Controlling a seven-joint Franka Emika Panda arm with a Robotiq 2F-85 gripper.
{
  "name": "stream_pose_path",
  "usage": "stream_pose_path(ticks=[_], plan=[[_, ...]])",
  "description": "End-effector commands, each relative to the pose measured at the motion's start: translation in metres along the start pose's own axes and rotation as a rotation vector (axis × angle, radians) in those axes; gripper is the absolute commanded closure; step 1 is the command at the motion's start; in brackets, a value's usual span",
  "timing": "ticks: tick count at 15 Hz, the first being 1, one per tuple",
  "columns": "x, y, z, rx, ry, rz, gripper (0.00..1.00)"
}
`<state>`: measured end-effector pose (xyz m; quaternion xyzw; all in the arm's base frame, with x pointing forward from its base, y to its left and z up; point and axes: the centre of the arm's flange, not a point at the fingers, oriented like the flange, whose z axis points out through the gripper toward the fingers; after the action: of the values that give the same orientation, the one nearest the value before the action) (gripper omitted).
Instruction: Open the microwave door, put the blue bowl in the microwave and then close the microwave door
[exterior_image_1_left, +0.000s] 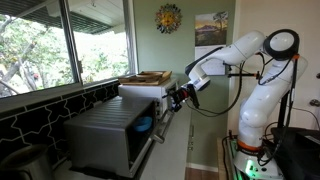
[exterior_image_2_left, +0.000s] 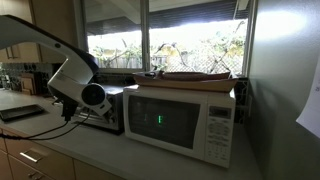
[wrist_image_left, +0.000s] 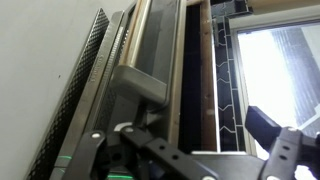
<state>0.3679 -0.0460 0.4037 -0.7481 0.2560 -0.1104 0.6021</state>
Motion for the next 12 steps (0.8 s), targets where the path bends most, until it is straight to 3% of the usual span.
stream_pose_path(ticks=[1, 12], plan=[[-0.009, -0.002, 0.000, 0.019, 0.021, -0.019, 0.00], [-0.007, -0.020, 0.005, 0.045, 0.092, -0.023, 0.00]])
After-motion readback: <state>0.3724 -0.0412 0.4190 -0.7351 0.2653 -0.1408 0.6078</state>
